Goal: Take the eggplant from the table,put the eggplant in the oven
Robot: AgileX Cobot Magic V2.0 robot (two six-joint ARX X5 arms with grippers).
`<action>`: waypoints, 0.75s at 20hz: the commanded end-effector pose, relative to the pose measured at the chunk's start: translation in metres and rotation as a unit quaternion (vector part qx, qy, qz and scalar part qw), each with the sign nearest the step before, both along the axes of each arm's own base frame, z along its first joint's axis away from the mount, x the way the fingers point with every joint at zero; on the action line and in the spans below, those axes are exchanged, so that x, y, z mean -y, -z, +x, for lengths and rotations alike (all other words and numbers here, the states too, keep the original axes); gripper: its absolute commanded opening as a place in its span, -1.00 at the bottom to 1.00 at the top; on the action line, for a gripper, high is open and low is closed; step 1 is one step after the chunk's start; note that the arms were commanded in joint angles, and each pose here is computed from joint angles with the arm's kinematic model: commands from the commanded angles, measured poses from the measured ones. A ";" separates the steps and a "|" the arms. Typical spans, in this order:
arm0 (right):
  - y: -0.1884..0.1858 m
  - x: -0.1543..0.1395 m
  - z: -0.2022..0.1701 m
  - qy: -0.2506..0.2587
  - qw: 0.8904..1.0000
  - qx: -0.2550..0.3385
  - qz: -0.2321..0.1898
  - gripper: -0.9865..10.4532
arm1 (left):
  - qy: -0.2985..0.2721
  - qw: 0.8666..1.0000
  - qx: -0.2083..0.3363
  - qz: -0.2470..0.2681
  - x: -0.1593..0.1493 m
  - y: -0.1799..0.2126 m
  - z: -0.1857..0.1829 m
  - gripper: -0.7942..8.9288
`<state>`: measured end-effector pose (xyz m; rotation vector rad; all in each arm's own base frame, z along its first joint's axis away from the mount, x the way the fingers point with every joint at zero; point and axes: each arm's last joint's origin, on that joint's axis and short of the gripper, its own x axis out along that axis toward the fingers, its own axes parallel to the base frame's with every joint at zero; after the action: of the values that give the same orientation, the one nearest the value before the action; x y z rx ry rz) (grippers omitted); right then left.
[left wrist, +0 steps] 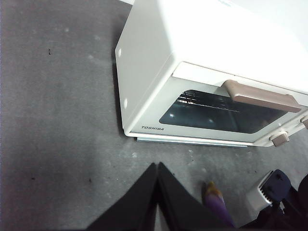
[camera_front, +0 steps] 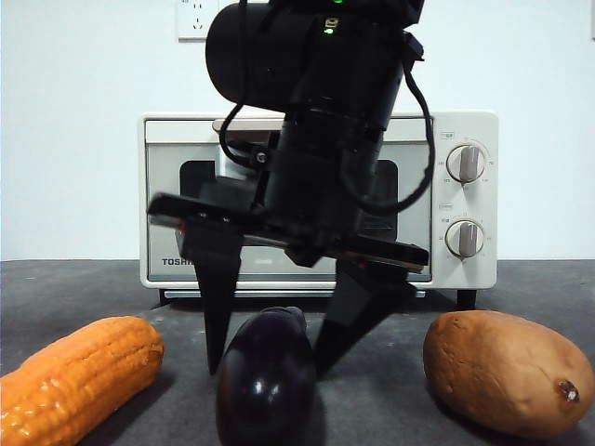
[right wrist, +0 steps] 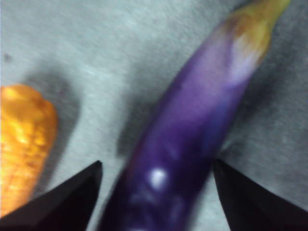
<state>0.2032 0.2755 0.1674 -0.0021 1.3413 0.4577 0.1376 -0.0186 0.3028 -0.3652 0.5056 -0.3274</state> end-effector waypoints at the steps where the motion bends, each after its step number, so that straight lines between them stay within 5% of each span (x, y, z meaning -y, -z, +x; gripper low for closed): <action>1: 0.000 -0.008 -0.001 0.001 1.000 0.008 -0.002 -0.39 | 0.006 1.000 0.015 0.006 0.001 -0.007 0.001 -0.83; 6: -0.028 -0.015 0.001 -0.022 1.000 0.001 -0.020 -0.57 | 0.006 1.000 0.015 0.006 0.001 -0.007 0.001 -0.83; 11: -0.108 0.003 -0.017 -0.204 0.974 0.001 -0.104 -0.57 | 0.040 0.999 0.006 0.021 0.009 -0.008 0.010 -0.83; 15: -0.155 0.041 -0.041 -0.234 0.965 0.034 -0.114 -0.57 | 0.093 0.995 -0.009 0.031 0.030 -0.019 0.035 -0.83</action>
<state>0.1635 0.2316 0.3190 -0.4922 1.3380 0.6585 0.1698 -0.0475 0.3167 -0.2831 0.5944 -0.4753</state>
